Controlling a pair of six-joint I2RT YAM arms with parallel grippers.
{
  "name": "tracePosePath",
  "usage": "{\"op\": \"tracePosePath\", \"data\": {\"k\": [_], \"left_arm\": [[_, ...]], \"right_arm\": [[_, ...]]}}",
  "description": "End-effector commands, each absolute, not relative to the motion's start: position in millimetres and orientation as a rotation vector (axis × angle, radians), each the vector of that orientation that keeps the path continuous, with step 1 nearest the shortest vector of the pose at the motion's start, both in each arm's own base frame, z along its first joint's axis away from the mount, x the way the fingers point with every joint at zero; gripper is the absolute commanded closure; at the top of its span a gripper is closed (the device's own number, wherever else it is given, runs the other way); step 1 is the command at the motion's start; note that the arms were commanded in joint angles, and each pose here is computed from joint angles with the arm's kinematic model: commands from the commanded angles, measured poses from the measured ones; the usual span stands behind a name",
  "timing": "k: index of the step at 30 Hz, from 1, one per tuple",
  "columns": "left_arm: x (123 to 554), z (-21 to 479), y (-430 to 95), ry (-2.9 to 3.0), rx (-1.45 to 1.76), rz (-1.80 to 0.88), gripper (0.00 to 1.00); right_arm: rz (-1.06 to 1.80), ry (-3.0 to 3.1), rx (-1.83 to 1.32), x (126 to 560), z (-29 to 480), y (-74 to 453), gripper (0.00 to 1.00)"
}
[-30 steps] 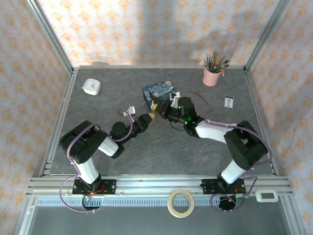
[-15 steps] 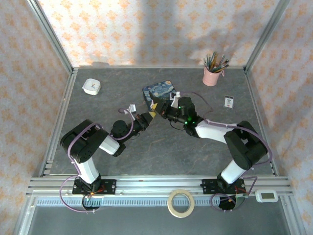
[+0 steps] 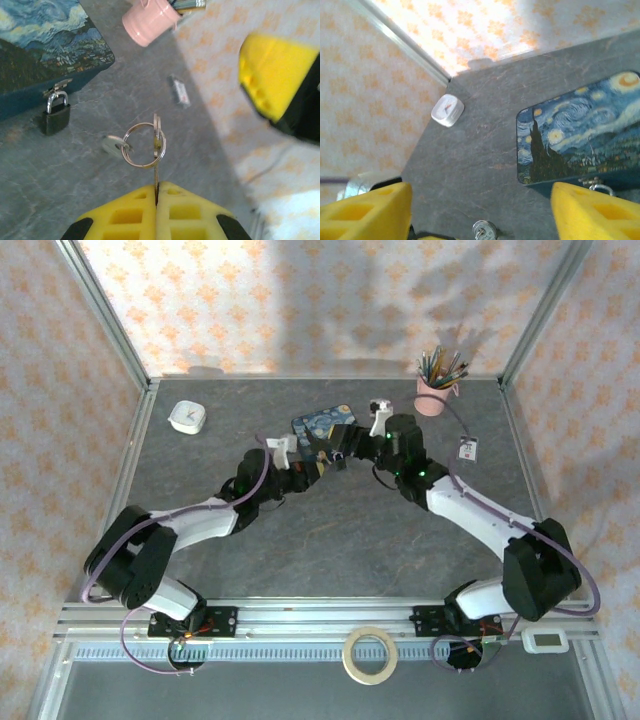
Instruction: Unlock the padlock with the key
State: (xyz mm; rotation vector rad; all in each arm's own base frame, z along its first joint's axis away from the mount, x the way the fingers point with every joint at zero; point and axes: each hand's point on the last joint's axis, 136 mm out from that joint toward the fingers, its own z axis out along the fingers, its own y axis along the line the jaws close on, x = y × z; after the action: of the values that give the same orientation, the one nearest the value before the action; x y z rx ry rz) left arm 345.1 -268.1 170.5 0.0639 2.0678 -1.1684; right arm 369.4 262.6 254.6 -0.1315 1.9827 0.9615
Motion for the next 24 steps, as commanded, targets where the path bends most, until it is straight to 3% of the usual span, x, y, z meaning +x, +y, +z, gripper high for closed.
{"op": "tracePosePath", "data": {"k": [1, 4, 8, 19, 24], "left_arm": [[314, 135, -265, 2.29, 0.386, -1.013, 1.0], [304, 143, -274, 2.292, 0.527, -1.063, 1.0], [292, 152, -280, 2.285, 0.65, -1.117, 1.0], [287, 177, -279, 2.194, 0.691, -1.202, 1.0], [295, 176, -272, 2.221, 0.655, -1.146, 1.0]], "right_arm": [[0.988, 2.094, -0.466, 346, 226, 282, 0.4], [1.062, 2.112, -0.592, 333, 217, 292, 0.51], [1.132, 2.111, -0.667, 323, 211, 291, 0.57], [1.329, 2.174, -0.721, 294, 183, 290, 0.59], [1.23, 2.268, -0.646, 298, 159, 279, 0.58]]}}
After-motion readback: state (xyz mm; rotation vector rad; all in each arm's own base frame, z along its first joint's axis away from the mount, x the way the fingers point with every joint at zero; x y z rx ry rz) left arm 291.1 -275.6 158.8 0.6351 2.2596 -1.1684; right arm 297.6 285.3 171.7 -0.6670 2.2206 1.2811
